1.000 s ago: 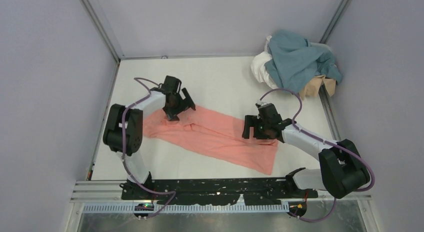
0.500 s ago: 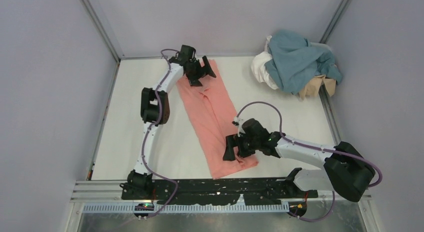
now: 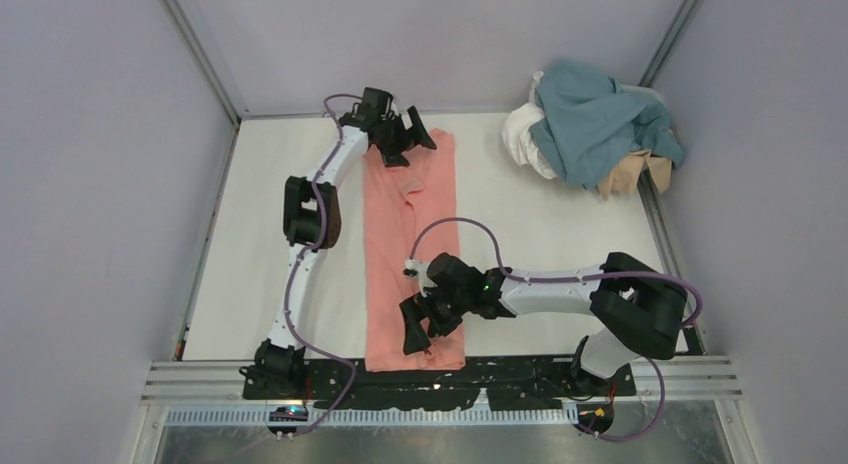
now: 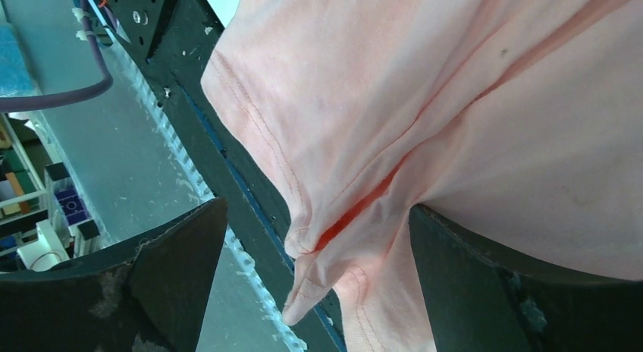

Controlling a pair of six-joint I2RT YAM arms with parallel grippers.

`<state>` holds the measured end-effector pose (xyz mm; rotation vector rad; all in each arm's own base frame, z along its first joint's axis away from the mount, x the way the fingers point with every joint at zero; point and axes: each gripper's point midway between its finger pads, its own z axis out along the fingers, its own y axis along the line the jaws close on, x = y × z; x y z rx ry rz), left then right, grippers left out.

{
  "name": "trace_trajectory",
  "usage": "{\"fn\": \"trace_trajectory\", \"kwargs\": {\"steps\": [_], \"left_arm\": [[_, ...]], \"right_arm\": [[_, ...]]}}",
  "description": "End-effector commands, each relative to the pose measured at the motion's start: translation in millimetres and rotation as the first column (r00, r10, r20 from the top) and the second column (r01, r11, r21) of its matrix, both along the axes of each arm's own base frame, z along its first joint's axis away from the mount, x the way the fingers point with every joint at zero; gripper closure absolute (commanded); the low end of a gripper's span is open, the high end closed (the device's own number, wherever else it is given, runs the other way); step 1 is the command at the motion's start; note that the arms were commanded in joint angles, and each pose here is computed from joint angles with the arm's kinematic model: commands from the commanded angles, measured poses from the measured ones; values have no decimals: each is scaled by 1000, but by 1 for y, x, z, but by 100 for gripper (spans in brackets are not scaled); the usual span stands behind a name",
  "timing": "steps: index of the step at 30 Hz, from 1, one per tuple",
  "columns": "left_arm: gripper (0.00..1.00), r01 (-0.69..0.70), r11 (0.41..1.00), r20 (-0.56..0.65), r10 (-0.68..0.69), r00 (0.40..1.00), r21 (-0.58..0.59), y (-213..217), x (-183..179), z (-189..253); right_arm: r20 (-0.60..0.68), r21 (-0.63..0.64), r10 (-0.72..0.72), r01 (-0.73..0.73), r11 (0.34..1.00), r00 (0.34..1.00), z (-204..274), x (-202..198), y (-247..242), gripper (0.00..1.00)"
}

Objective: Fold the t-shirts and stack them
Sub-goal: Rotate the tshirt 90 degrees

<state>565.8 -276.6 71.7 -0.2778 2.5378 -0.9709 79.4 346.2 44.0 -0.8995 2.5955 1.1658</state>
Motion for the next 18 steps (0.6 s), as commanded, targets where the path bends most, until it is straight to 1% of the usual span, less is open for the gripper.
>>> {"fn": "trace_trajectory", "kwargs": {"steps": [1,4,7,9,12,13,14,16,18], "left_arm": [[0,-36,999,124,39,991,-26,15,29,31],[1,-55,999,186,54,981,1,34,40,47],[0,-85,995,311,67,948,46,54,57,76],[0,-124,990,360,90,929,71,70,65,90],[0,-159,984,387,117,915,78,90,69,108],[0,-166,983,386,122,914,82,97,67,113],[0,-171,982,385,126,914,83,102,65,119],[0,-161,983,395,113,912,92,107,57,132],[0,-149,983,397,95,913,108,109,44,144]], "right_arm": [[101,-75,-22,29,997,995,-1,16,-8,5],[170,-46,-58,67,997,984,15,28,-9,5],[240,15,-117,117,993,964,39,41,-13,5],[279,53,-162,153,987,946,52,48,-20,5],[335,104,-245,222,969,910,69,58,-34,5],[362,122,-285,258,959,888,75,62,-43,5],[369,136,-314,284,949,875,78,66,-48,5],[407,181,-417,375,909,813,91,79,-67,5],[405,196,-465,422,885,787,91,82,-79,5]]}}
